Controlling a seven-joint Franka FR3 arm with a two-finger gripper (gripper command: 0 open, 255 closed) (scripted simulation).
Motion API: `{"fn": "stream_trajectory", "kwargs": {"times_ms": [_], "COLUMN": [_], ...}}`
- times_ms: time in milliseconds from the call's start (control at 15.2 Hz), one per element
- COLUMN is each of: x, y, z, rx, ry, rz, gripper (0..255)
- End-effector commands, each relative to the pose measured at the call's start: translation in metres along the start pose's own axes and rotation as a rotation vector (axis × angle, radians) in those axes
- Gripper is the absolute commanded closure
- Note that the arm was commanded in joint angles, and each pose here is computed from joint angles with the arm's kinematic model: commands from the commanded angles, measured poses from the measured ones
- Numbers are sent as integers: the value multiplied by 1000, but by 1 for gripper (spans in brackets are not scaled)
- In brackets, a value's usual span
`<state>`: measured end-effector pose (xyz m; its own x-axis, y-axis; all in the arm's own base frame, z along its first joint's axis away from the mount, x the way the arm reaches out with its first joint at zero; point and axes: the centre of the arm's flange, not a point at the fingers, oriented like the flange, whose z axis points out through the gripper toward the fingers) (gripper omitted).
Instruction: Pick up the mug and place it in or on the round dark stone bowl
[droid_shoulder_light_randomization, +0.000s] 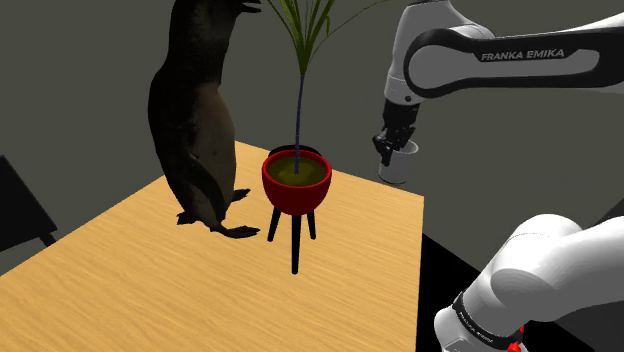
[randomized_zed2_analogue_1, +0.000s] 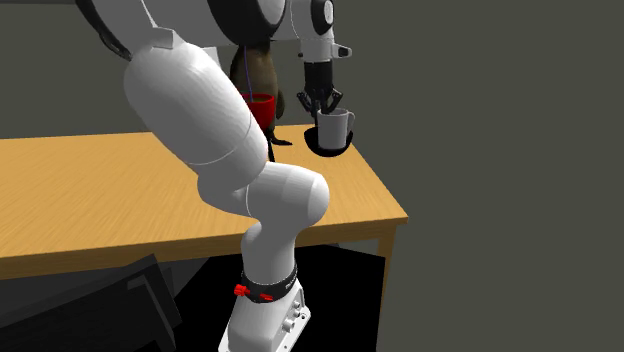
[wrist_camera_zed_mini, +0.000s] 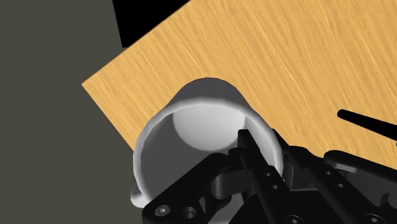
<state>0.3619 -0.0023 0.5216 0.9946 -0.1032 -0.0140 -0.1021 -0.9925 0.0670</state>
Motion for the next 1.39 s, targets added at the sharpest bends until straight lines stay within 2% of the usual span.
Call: {"fn": "stream_trajectory", "kwargs": {"times_ms": [0,1320], "x": [29,278], "y": [-10,-95], "z": [-3,-28], "rx": [0,0], "ry": [0,0], "rz": [0,0], "gripper": [255,255]}}
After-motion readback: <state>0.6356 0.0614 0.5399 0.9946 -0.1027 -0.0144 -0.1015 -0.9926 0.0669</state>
